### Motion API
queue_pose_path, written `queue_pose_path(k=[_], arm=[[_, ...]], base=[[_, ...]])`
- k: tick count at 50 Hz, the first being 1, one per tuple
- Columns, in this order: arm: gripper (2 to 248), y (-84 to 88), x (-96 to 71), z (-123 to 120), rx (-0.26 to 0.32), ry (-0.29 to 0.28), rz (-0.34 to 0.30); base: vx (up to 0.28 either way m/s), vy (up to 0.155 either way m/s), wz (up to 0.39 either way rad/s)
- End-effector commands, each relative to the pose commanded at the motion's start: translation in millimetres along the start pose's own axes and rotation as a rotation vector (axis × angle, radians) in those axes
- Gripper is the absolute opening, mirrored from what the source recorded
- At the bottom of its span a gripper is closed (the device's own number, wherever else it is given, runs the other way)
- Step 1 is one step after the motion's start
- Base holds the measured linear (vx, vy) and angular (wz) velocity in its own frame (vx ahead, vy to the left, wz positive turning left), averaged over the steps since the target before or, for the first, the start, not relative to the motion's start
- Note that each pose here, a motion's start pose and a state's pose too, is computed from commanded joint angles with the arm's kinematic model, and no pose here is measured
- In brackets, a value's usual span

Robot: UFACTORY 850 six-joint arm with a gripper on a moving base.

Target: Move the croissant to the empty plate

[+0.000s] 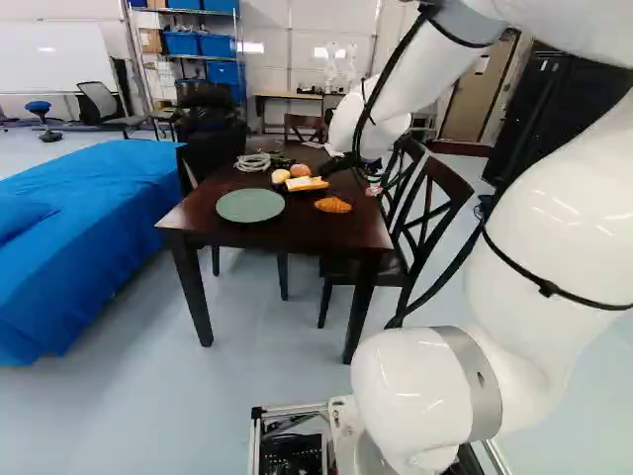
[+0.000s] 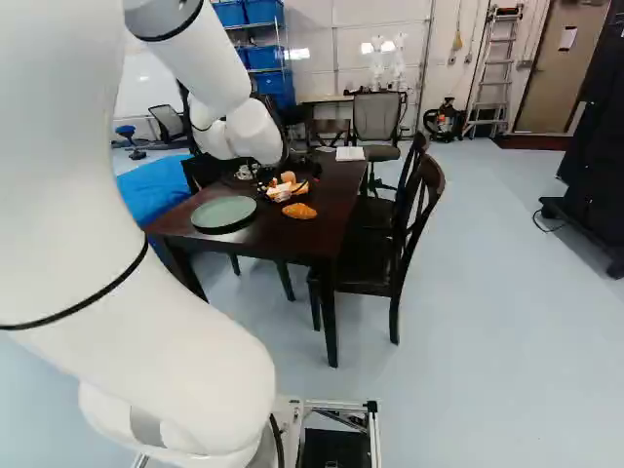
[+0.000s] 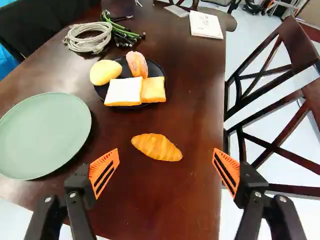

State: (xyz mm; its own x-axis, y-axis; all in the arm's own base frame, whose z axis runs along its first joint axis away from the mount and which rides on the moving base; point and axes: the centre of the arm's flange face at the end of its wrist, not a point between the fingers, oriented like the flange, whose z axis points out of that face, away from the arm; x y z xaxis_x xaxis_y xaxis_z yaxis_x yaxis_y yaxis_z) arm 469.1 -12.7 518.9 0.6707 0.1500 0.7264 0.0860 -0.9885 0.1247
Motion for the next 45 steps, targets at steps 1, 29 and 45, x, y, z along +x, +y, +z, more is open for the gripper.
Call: queue_pose_path(k=[1,29,45], arm=[[247,-0.2,1.0,-0.2,0.0,-0.003,-0.005],[247,-11.4,20.8,19.7,0.013,-0.149,-0.096],[247,-12.8,30.4,36.7,0.011,-0.236,-0.118]], base=[[0.0,0.0,0.0],[0.0,0.0,0.0],[0.0,0.0,0.0]])
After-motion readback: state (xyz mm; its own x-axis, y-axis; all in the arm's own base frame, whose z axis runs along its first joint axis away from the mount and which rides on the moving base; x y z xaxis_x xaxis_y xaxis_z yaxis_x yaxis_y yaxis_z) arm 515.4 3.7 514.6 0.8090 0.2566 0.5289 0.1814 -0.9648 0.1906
